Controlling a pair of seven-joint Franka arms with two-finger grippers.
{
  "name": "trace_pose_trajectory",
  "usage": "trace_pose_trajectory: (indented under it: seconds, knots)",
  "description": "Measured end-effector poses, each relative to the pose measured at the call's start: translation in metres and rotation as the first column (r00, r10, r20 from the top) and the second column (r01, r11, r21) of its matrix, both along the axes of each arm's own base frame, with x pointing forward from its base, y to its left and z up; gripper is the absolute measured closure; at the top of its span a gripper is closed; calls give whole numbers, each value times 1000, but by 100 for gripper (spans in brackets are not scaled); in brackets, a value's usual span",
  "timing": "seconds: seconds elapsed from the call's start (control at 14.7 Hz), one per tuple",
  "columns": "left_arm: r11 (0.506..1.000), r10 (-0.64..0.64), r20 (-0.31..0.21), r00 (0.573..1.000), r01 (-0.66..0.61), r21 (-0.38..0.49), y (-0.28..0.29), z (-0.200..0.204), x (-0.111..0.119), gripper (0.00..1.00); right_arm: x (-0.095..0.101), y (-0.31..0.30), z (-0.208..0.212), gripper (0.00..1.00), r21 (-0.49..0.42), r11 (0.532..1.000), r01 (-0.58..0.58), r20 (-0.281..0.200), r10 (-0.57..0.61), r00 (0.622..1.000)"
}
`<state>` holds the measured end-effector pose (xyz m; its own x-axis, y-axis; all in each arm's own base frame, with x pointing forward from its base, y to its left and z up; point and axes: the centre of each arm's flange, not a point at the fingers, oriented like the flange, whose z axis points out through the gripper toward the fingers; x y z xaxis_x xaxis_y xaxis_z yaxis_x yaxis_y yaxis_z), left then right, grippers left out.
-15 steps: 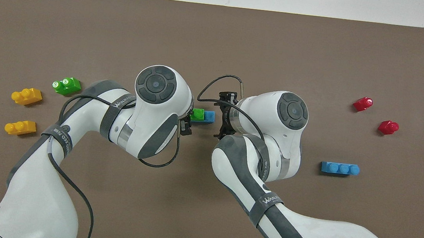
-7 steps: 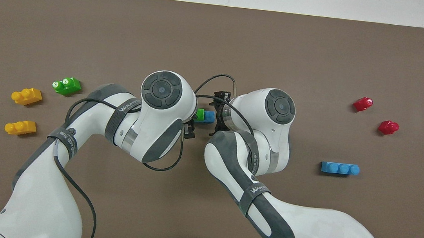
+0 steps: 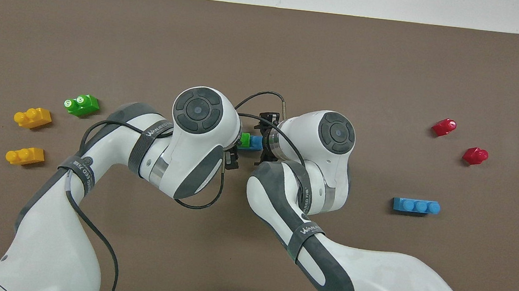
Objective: Remove green block with left arm and hold with right
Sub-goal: 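Hold the joined bricks firmly with both grippers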
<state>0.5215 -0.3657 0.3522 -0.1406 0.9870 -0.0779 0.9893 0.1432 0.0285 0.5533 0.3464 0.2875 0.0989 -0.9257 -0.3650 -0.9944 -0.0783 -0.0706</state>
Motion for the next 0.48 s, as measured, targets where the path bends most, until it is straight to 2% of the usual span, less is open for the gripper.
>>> trace_pose_trajectory:
  seconds: [0.41, 0.48]
  knots:
    - [1000, 0, -1, 1000, 0, 1, 0, -2, -1, 0, 1, -4, -6, 1, -7, 1000, 1, 6, -1, 1000]
    - [1000, 0, -3, 1000, 0, 2, 0, -3, -1, 0, 1, -4, -6, 9, -7, 1000, 1, 6, -1, 1000]
